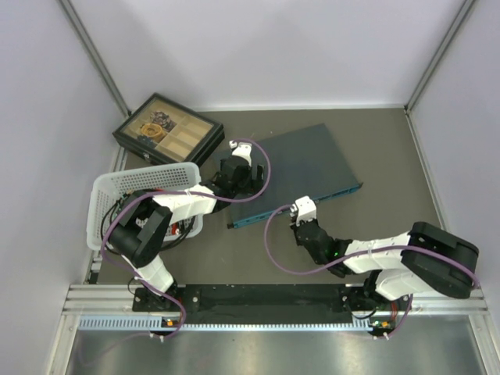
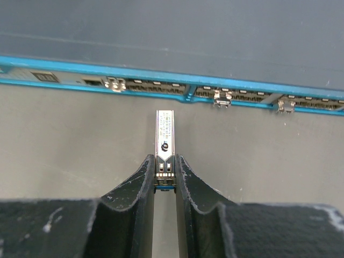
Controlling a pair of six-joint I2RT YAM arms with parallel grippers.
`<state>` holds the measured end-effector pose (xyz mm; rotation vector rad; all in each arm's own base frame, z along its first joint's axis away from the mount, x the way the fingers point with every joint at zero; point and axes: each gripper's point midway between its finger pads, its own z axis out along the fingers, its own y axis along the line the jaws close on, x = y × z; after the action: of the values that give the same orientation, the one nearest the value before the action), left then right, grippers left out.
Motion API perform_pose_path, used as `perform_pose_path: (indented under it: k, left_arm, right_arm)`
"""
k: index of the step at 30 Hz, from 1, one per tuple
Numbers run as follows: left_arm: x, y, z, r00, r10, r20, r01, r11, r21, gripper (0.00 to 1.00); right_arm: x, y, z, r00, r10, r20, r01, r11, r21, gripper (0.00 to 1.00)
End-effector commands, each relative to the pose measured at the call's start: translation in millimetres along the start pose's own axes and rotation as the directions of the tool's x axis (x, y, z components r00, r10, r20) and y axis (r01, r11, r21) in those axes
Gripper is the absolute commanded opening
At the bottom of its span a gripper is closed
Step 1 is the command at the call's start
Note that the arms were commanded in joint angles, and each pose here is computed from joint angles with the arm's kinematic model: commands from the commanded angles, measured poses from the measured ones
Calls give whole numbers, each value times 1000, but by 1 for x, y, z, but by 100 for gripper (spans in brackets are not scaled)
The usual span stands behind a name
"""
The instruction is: Insert the plug into the switch port
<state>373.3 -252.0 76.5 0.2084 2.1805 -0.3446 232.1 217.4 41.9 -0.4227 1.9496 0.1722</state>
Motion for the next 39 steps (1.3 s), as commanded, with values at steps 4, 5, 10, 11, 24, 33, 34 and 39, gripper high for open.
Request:
perform_pose_path:
  k: [4,5,10,11,24,33,34,39]
  left_arm:
    - [5,-3,-7,999,-20,-26,20,1000,8,99]
    - [5,-4,-7,999,-19,-28,19,1000,10,99]
    - [6,-3,-6,999,-19,-31,19,1000,4,99]
    - [6,-2,-6,999,-19,-32,19,1000,2,99]
    - [7,-6,-5,999,-21,-42,21,1000,16,99]
    - [8,-7,-5,999,-21,-47,22,1000,21,99]
    - [8,-7,-5,999,-21,-45,22,1000,21,99]
    - [9,-7,-5,999,-22,-48,23,999,23,99]
  right_arm:
    - [-16,6,7,999,35,38,-36,999,28,0]
    - [-17,6,9,999,37,36,-38,999,28,0]
    - [-18,3,14,998,55,30,-56,998,29,0]
    - [-19,3,15,998,58,32,-59,998,29,0]
    - [-23,2,22,998,52,39,-54,997,46,0]
    - [-27,-2,25,997,65,49,-68,995,71,0]
    - [-28,-2,24,996,67,52,-71,995,68,0]
    - [-31,-3,23,995,74,66,-79,995,69,0]
